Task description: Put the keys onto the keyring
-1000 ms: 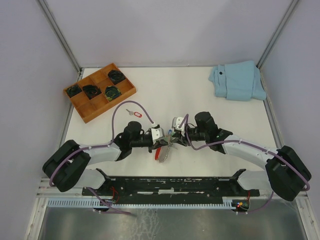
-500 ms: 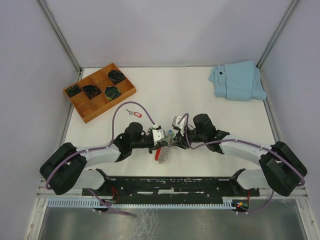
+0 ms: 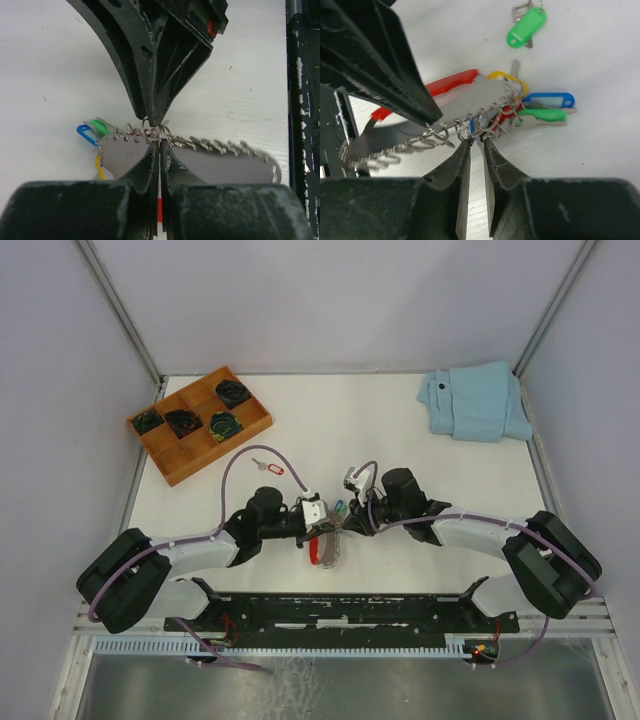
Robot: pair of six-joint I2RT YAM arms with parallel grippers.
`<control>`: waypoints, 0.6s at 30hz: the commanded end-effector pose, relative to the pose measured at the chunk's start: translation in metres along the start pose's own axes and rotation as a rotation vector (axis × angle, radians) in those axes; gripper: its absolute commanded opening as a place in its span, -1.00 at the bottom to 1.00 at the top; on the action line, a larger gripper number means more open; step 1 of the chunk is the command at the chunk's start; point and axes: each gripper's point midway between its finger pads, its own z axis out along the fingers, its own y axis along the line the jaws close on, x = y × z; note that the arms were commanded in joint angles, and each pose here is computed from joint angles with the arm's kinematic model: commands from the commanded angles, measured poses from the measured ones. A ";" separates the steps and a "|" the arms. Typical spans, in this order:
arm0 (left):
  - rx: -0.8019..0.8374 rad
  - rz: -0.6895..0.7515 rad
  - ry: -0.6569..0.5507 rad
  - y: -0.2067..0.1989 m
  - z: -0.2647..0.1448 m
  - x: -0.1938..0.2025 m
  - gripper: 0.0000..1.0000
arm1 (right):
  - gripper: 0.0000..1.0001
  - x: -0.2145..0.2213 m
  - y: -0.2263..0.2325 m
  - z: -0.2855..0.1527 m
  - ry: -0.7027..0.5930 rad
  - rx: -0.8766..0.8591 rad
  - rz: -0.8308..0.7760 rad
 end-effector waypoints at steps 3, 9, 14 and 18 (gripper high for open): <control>-0.011 0.065 -0.123 0.004 -0.001 -0.036 -0.95 | -0.52 -0.003 -0.051 -0.011 -0.028 0.271 0.163; -0.011 0.051 -0.108 0.006 0.001 -0.034 -0.95 | -0.43 -0.004 -0.051 -0.025 -0.024 0.282 0.136; -0.016 0.021 -0.084 0.009 0.002 -0.033 -0.95 | -0.36 -0.024 -0.020 -0.033 -0.103 0.126 -0.026; -0.015 0.001 -0.069 0.010 0.004 -0.033 -0.95 | -0.32 -0.040 0.005 -0.036 -0.154 -0.022 -0.150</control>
